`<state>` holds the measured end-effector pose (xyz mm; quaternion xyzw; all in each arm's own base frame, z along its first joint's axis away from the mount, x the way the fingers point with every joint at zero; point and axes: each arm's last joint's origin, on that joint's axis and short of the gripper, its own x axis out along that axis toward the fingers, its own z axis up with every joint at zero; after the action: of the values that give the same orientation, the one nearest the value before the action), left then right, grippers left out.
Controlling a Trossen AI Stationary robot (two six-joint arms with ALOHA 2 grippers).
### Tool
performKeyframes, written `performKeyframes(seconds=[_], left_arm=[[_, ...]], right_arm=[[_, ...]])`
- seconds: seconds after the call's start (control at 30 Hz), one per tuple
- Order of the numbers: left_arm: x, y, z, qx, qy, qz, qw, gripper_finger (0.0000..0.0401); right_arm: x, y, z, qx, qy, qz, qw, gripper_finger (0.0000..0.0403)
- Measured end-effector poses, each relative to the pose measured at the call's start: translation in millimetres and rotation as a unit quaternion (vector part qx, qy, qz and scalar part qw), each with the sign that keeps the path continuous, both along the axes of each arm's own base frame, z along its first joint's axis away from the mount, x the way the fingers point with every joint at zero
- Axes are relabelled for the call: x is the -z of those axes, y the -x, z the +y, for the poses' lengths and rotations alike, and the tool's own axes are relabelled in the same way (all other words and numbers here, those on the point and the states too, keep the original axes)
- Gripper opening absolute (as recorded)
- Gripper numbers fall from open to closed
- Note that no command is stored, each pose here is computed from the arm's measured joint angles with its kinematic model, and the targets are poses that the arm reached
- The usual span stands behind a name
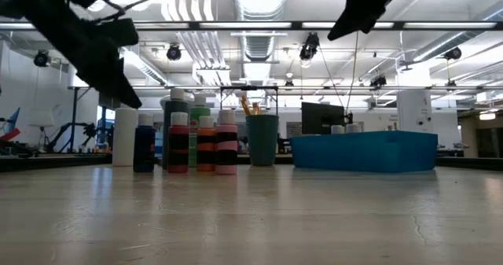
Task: Pick & Place Paint Supplies
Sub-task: Put the small blue paint bottle into the blue bin
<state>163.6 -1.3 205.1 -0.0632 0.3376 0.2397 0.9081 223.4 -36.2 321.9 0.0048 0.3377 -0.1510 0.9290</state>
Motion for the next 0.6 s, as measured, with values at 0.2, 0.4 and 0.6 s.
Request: performKeyframes(seconds=[0.2, 0.4, 0.6], left_arm=[[26.4, 8.6, -0.6, -0.003, 0.022, -0.031, 0.999, 0.0181], [14.1, 21.9, -0.5, -0.009, 0.027, -0.034, 0.999, 0.0181], [5.3, 24.2, 1.2, -0.002, -0.020, -0.042, 0.999, 0.0181]], right_arm=[[2.1, 1.4, 0.2, 0.000, -0.001, 0.011, 1.000, 0.0008], [2.3, 2.0, -0.8, 0.004, 0.001, 0.013, 1.000, 0.0008], [1.9, 2.8, -7.1, 0.020, 0.001, 0.010, 1.000, 0.0008]])
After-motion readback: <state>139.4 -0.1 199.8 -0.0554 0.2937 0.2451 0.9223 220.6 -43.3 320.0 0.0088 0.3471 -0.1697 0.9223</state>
